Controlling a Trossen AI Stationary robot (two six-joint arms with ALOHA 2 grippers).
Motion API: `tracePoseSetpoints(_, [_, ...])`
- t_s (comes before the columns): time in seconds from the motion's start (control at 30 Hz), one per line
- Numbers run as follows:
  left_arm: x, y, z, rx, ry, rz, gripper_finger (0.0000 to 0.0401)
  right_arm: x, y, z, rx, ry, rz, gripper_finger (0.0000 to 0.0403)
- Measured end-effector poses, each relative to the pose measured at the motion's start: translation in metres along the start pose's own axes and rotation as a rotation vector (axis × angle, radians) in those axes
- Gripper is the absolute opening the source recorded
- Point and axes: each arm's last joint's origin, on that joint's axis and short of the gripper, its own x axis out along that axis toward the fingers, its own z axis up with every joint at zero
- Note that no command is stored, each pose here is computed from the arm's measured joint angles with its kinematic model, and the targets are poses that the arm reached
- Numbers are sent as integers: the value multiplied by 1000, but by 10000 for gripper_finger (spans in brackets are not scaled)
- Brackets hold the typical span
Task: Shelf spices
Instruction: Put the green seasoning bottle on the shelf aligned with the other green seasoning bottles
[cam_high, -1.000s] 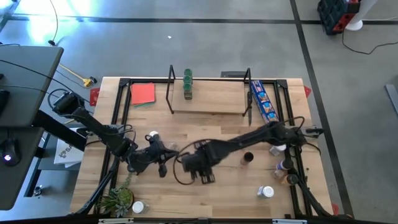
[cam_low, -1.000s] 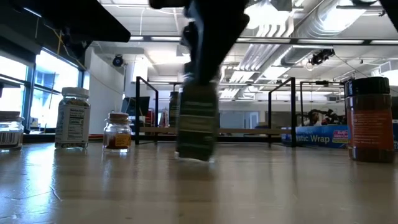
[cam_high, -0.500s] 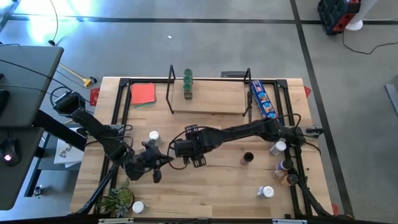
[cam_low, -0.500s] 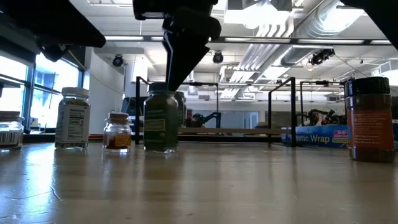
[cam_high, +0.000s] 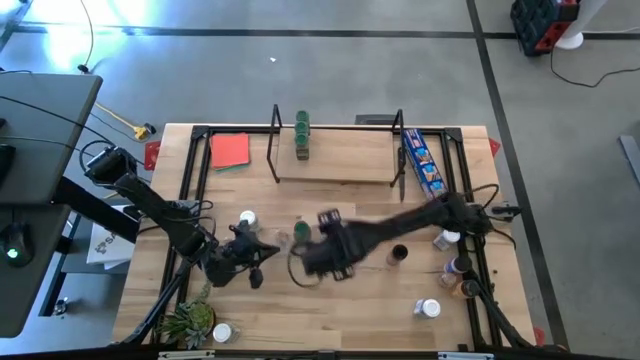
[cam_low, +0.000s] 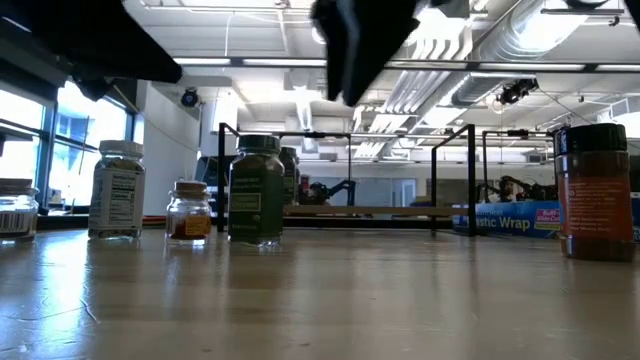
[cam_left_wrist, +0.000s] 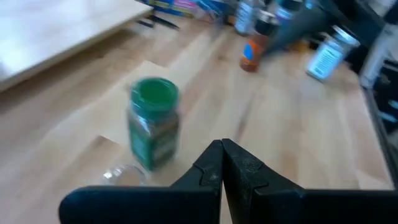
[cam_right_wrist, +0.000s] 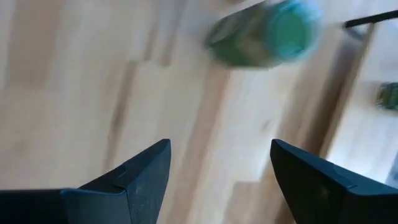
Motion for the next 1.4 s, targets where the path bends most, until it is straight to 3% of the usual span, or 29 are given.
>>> tracePoseSetpoints(0.13, [16, 7, 21, 92, 54, -46, 59, -2, 40, -41, 89, -30, -44, 270])
tracePoseSetpoints(0.33, [38, 22, 55, 371, 78, -124, 170, -3, 77, -92, 448, -189, -38, 270])
tracePoseSetpoints(0.5, [48, 36, 72, 563, 108, -210, 258, 1, 91, -111, 633, -377, -83, 270])
tracePoseSetpoints(0.63, [58, 44, 71, 635, 143, -258, 302, 7, 94, -111, 670, -444, -76, 270])
tracePoseSetpoints(0.9, [87, 55, 53, 582, 267, -213, 321, 12, 89, -106, 640, -469, -82, 270])
tracePoseSetpoints(1.07, [92, 57, 50, 558, 282, -156, 322, 13, 88, -106, 629, -470, -85, 270])
tracePoseSetpoints(1.4, [100, 57, 42, 551, 308, -145, 303, 13, 88, -105, 632, -474, -87, 270])
